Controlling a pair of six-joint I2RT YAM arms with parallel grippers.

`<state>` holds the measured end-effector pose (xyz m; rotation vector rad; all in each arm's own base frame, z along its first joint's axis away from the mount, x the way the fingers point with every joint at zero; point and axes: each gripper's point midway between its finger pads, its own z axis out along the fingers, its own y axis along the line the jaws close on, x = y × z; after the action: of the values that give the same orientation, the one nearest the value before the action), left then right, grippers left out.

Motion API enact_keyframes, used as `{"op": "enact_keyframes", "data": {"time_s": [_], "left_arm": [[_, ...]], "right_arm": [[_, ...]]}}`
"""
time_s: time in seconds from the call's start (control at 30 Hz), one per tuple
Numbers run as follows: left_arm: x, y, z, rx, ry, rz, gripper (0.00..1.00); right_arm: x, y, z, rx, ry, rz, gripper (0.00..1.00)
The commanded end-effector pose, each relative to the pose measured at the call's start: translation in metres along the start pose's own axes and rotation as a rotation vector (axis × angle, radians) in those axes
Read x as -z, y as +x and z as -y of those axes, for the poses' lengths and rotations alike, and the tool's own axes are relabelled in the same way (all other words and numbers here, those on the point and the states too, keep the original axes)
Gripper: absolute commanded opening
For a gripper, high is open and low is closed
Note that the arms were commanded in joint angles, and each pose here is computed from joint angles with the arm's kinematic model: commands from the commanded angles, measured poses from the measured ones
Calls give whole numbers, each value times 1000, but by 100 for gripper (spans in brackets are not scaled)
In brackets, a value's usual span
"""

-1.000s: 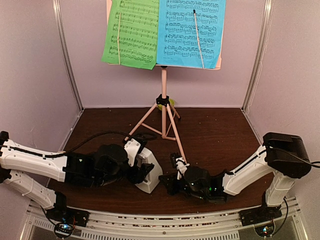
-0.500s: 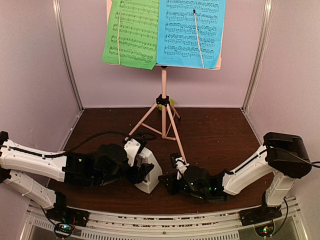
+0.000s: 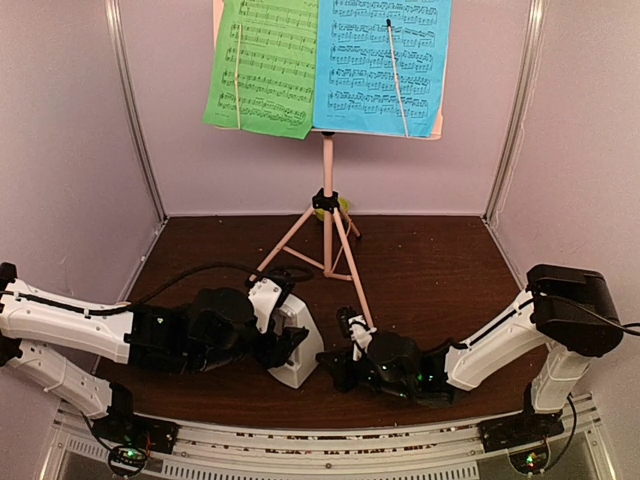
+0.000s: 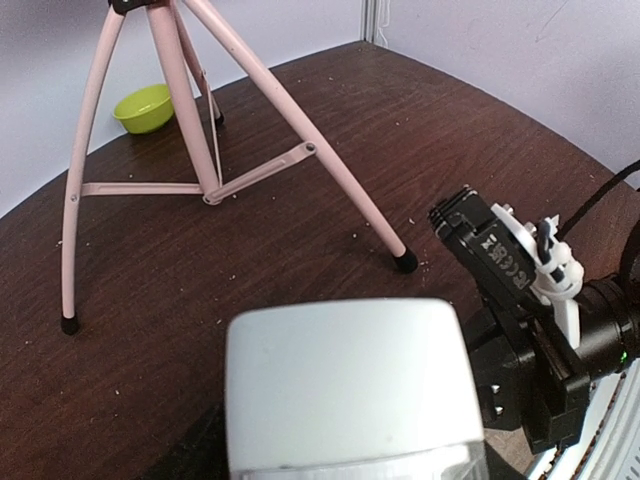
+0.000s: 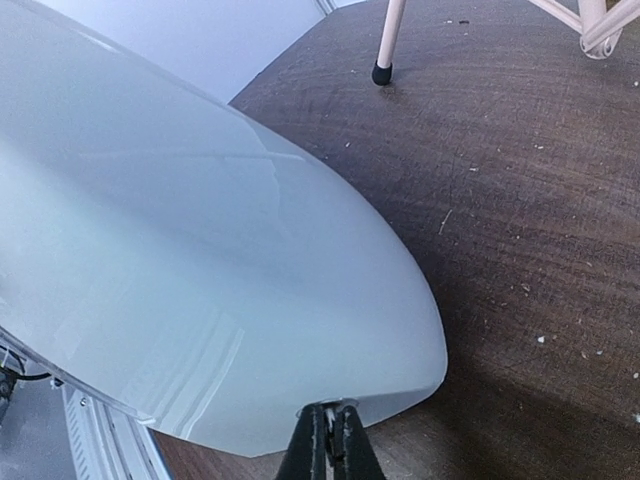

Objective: Set up the instrument practice props

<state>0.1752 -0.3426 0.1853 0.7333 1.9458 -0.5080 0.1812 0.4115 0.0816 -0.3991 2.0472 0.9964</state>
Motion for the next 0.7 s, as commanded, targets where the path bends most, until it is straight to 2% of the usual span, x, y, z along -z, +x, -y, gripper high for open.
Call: {"op": "enact_keyframes", "data": {"time_s": [0.0, 0.2, 0.5, 0.67], "left_arm": [[28, -71, 18, 134, 127, 251, 25], [29, -70, 21, 123, 149, 263, 25], [38, -81, 29, 89, 200, 321, 23], [39, -83, 31, 80, 213, 332, 23]], "right_arm": [[1, -5, 25, -117, 57, 21, 0], [4, -27, 30, -262, 47, 79, 0], [12, -49, 35, -517, -64, 151, 0], [15, -55, 39, -601, -83, 176, 0]]}}
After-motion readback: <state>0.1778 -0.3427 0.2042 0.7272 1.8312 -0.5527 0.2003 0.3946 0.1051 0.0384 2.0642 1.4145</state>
